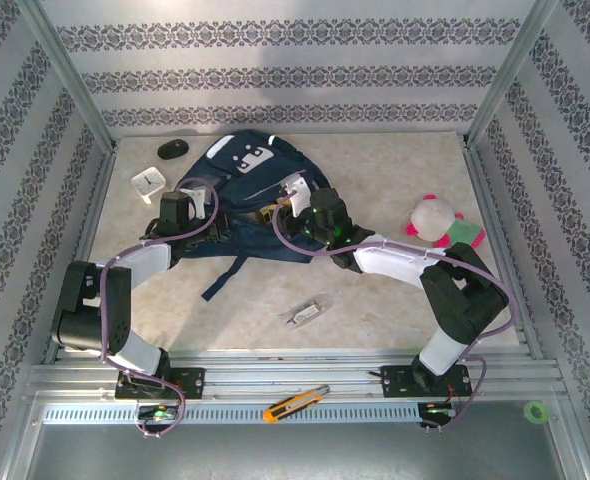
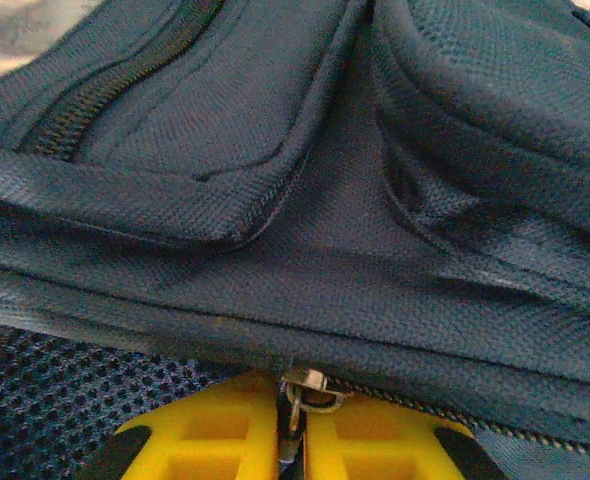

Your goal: Pack the student bag

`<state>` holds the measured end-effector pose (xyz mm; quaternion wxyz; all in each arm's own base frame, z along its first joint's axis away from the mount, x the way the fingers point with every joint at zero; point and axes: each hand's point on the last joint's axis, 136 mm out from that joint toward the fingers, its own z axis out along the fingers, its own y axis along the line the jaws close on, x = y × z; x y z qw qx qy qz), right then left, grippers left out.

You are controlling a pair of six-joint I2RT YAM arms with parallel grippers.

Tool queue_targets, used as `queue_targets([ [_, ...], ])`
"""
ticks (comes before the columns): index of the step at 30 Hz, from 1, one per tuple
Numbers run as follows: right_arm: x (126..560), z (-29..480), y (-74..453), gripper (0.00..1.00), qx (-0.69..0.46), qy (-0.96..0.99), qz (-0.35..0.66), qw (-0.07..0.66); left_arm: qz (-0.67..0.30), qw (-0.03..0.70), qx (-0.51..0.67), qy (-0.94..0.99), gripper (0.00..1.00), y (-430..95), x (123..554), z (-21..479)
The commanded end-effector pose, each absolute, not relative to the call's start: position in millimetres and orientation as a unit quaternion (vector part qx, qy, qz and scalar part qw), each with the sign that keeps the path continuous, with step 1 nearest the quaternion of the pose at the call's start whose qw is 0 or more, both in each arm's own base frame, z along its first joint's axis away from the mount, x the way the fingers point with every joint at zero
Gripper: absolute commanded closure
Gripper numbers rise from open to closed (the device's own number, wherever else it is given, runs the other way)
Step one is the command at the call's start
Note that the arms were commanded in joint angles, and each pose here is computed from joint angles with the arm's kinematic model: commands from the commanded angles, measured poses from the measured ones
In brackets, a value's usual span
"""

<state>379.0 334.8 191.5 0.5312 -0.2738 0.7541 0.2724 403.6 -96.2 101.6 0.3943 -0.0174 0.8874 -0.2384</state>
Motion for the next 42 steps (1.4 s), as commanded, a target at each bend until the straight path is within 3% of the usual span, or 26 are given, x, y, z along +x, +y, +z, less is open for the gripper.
queue_targets([
  [1, 384, 239, 336, 0.72, -0.254, 0.719, 0.296, 0.575, -0.186, 0.425, -0.012, 0.886, 0.88, -80, 410, 112],
  [7, 382, 240, 334, 0.73, -0.255, 0.719, 0.296, 0.575, -0.155, 0.416, 0.003, 0.896, 0.97, -74, 411, 112],
  [13, 381, 236, 335, 0.73, -0.254, 0.721, 0.294, 0.574, -0.077, 0.402, 0.019, 0.912, 0.95, -55, 407, 112],
  [21, 378, 239, 337, 0.73, -0.258, 0.718, 0.296, 0.575, 0.0, 0.397, 0.092, 0.913, 1.0, -52, 409, 111],
  [28, 378, 229, 334, 0.69, -0.235, 0.738, 0.302, 0.556, -0.124, 0.3, 0.114, 0.939, 1.0, -93, 383, 112],
  [31, 380, 209, 314, 0.52, -0.163, 0.793, 0.314, 0.496, -0.157, 0.268, 0.101, 0.945, 1.0, -101, 371, 103],
  [34, 374, 177, 290, 0.42, -0.059, 0.859, 0.321, 0.395, -0.152, 0.248, 0.087, 0.953, 1.0, -98, 364, 89],
  [38, 358, 142, 281, 0.42, 0.043, 0.895, 0.352, 0.27, -0.146, 0.224, 0.064, 0.962, 1.0, -94, 360, 76],
  [42, 353, 118, 289, 0.46, 0.096, 0.897, 0.375, 0.211, -0.151, 0.216, 0.052, 0.963, 1.0, -97, 358, 73],
])
